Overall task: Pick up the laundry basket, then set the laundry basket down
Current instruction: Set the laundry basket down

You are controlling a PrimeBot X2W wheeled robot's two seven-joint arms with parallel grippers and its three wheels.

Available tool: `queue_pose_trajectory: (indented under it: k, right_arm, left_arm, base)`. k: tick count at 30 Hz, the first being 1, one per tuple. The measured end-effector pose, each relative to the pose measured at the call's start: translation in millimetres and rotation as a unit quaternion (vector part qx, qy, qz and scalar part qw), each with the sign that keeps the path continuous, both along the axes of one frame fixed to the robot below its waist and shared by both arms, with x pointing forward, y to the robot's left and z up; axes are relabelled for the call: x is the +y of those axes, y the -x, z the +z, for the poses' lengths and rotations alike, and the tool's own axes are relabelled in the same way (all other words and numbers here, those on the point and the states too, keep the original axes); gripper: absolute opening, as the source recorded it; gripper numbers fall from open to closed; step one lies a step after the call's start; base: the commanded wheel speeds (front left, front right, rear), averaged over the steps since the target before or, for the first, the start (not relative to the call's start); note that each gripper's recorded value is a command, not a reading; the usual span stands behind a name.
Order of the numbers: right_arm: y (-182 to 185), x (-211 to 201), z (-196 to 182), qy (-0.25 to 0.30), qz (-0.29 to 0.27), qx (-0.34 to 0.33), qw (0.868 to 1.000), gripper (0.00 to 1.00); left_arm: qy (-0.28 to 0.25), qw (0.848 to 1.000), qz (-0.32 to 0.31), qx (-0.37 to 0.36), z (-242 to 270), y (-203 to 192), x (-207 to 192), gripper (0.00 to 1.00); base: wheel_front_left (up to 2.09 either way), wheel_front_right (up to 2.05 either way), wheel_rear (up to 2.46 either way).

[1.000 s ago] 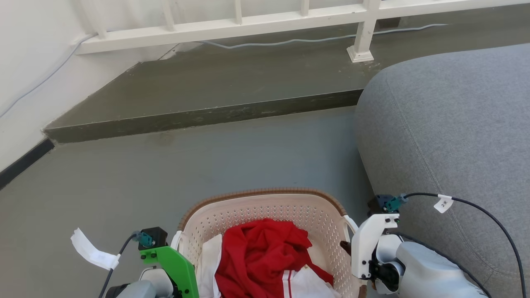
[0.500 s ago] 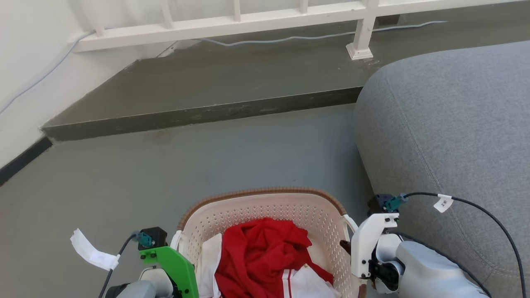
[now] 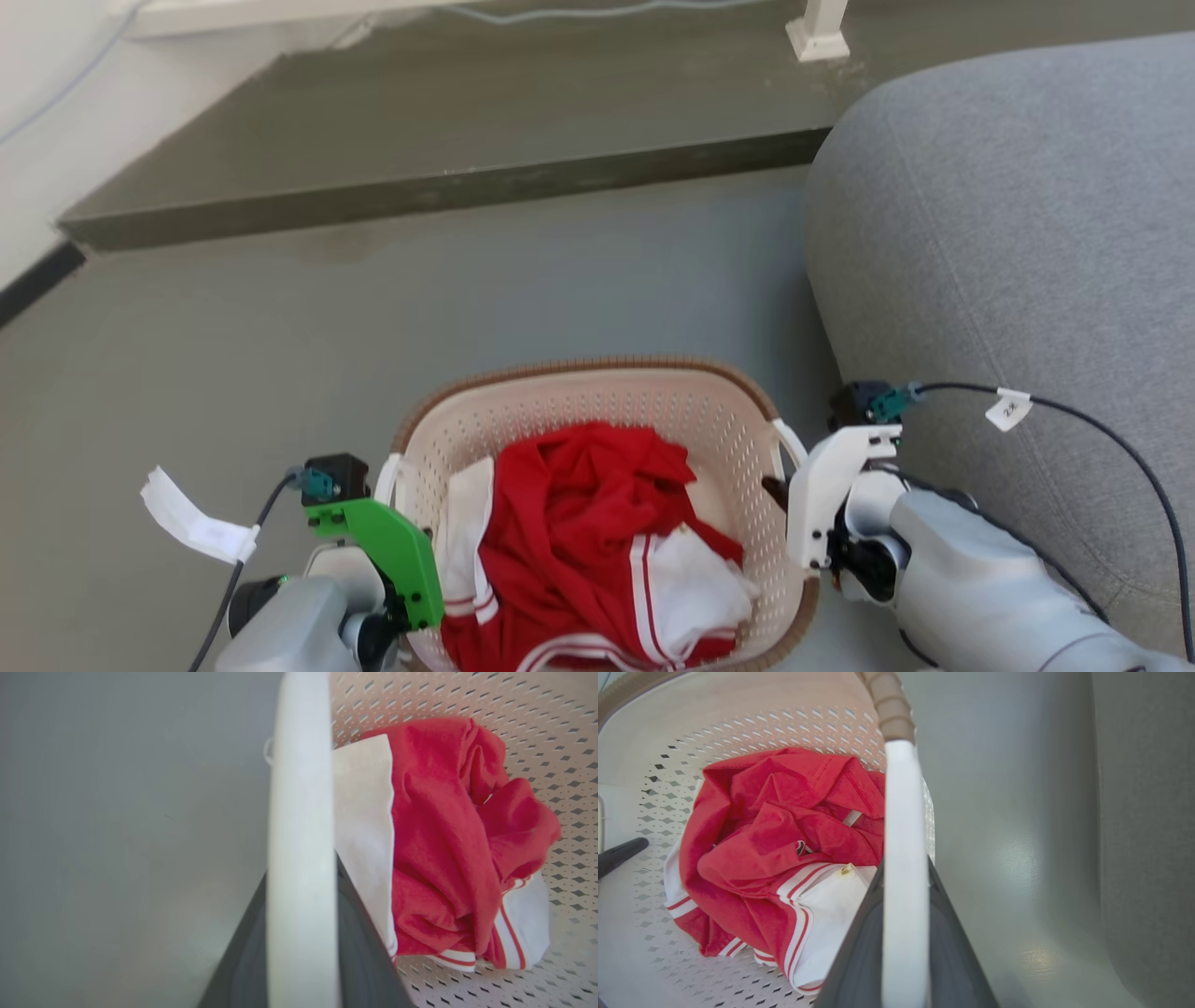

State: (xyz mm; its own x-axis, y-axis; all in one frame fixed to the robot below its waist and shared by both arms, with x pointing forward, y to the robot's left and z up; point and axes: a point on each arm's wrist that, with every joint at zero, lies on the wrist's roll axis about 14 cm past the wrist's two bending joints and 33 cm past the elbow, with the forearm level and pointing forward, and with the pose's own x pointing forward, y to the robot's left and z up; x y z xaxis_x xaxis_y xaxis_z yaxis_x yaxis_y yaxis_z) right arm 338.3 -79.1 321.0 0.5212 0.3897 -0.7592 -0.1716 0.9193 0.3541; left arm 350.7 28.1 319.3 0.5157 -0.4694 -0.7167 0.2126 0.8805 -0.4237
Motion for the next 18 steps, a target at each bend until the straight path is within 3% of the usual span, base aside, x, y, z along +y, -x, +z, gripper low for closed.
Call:
queue_pose_trajectory:
  k: [18]
  right_arm:
    - [-66,-8,-17,0.009,-0.003,-0.027,1.0,0.0]
  left_arm:
    - [0.012,0.999,0.016,-0.026,-18,-64,-6,0.0]
  base:
    - [0.0,0.0,0.0]
